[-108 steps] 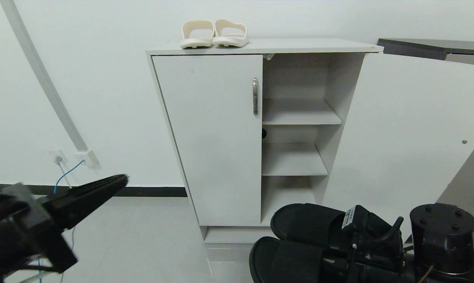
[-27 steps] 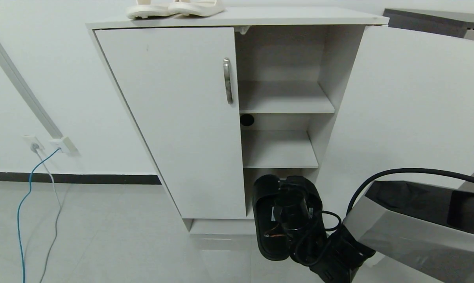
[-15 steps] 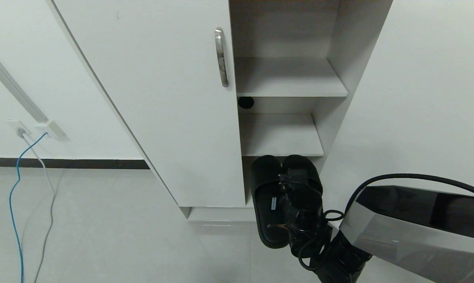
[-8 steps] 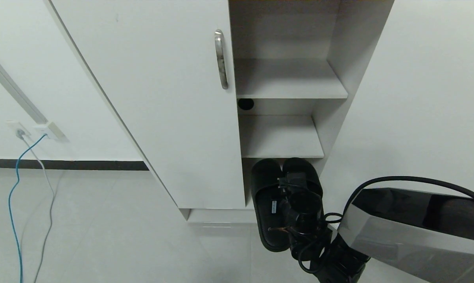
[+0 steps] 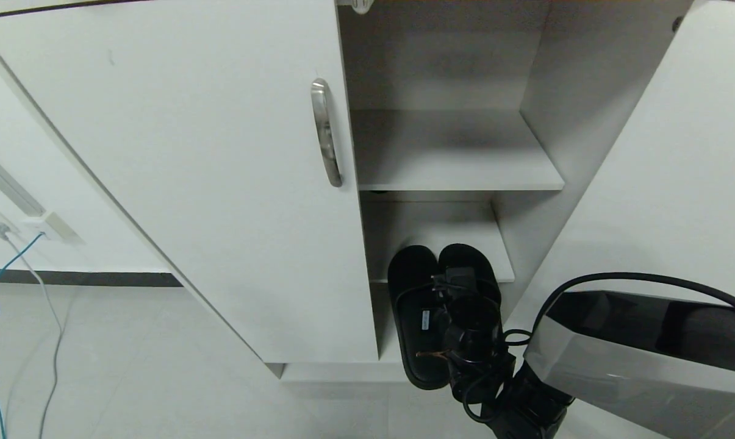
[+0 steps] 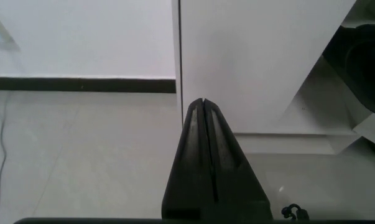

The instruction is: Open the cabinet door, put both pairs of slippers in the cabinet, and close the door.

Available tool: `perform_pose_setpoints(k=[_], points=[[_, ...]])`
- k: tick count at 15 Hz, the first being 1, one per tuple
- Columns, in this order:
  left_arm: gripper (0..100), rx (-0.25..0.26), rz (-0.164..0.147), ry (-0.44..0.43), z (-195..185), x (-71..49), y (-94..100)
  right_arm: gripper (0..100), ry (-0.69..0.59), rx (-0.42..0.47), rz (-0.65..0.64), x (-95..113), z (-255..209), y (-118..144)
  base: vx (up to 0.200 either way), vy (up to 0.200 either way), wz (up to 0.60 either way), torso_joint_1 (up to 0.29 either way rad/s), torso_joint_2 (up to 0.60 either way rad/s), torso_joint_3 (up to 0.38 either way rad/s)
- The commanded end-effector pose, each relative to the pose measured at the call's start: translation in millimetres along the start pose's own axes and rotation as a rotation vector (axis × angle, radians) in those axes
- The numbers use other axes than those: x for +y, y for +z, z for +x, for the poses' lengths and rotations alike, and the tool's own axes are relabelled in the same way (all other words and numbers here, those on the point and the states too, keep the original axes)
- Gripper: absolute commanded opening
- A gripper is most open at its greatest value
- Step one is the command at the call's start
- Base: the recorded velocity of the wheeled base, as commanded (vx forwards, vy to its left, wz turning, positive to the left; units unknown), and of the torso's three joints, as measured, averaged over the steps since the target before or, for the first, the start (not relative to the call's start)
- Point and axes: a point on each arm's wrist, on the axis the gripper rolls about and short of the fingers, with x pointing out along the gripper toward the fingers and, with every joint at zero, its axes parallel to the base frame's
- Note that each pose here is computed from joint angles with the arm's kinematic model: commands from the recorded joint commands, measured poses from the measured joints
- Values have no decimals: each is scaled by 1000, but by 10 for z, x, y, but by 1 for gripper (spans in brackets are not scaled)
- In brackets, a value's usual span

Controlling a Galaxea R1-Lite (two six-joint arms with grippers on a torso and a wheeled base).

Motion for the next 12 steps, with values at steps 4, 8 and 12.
perform_pose_setpoints(k=[4, 8, 12], points=[[0, 2, 0, 3, 1, 0, -1, 0, 1, -4, 4, -1, 3, 28, 0, 0, 0, 0, 0, 0], [0, 1, 0, 1, 1, 0, 1, 0, 1, -2, 2, -57, 115, 53, 0, 0, 0, 0, 0, 0], [0, 2, 2, 3, 1, 0, -1, 0, -5, 8, -7, -7, 380, 189, 0, 0, 0, 0, 0, 0]])
